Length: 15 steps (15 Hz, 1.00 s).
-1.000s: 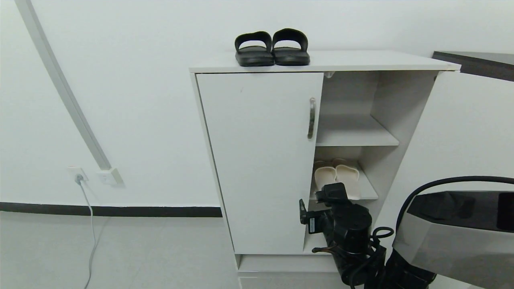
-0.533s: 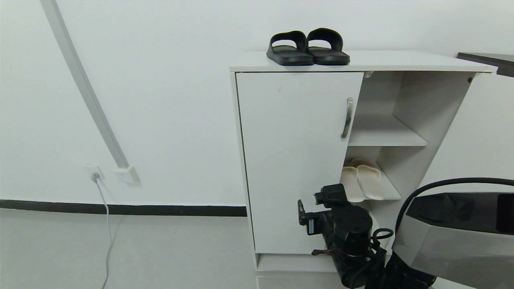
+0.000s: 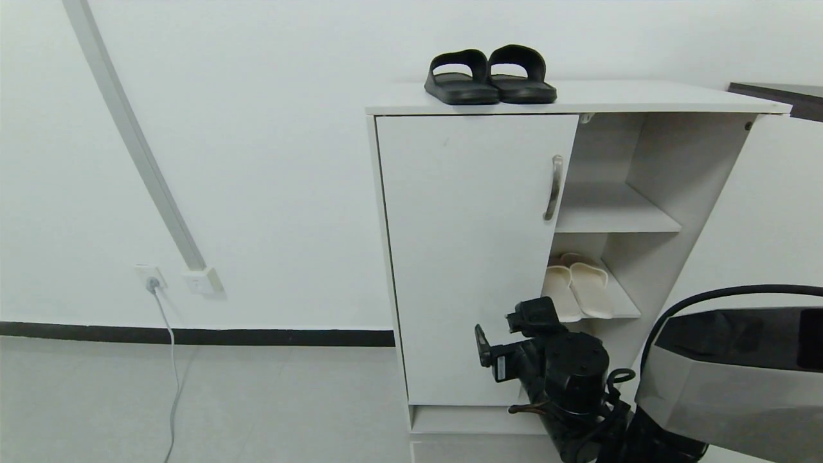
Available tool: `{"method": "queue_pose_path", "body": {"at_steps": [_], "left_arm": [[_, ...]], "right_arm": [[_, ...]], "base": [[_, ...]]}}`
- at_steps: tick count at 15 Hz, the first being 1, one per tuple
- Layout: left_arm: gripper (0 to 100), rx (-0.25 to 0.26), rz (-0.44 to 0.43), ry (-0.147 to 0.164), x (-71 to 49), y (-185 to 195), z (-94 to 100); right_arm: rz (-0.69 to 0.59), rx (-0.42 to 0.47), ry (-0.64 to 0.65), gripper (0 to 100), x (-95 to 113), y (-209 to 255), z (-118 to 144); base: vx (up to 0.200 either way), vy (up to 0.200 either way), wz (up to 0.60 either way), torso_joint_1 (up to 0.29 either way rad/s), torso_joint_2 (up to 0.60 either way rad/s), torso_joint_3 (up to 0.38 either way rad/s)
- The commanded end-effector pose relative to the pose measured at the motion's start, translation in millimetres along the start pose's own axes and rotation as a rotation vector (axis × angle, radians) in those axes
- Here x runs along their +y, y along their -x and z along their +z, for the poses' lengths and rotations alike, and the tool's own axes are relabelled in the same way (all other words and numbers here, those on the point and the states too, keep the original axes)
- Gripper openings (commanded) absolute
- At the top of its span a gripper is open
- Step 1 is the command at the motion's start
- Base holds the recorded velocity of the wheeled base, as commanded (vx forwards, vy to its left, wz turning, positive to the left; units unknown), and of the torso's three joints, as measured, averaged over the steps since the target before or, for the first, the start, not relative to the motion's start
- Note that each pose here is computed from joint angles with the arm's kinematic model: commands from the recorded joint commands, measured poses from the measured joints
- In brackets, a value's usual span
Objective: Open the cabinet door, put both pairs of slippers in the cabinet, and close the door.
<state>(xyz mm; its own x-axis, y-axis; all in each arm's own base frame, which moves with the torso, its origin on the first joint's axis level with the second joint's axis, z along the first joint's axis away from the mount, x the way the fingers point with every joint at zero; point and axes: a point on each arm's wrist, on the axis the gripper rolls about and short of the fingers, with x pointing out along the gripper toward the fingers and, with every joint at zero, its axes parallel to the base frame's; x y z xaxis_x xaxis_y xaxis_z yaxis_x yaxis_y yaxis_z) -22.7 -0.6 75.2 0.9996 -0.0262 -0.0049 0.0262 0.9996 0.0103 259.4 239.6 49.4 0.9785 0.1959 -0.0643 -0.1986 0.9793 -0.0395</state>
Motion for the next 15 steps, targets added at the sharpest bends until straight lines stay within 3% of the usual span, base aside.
{"method": "queue_pose_path", "body": {"at_steps": [1, 12, 15], "left_arm": [[0, 0.000, 0.000, 0.000, 0.0, 0.0, 0.0], [0, 0.000, 0.000, 0.001, 0.0, 0.0, 0.0], [0, 0.000, 0.000, 0.000, 0.0, 0.0, 0.0]], "right_arm": [[0.002, -0.001, 0.000, 100, -1.6, 0.7, -1.0], [-0.003, 0.003, 0.005, 100, -2.2, -1.3, -7.3], [-0.003, 0.001, 0.004, 100, -2.3, -1.2, -6.8]], "base": [[0.000, 0.000, 0.00, 0.000, 0.00, 0.000], [0.000, 0.000, 0.00, 0.000, 0.00, -0.006], [0.000, 0.000, 0.00, 0.020, -0.29, -0.286]]}}
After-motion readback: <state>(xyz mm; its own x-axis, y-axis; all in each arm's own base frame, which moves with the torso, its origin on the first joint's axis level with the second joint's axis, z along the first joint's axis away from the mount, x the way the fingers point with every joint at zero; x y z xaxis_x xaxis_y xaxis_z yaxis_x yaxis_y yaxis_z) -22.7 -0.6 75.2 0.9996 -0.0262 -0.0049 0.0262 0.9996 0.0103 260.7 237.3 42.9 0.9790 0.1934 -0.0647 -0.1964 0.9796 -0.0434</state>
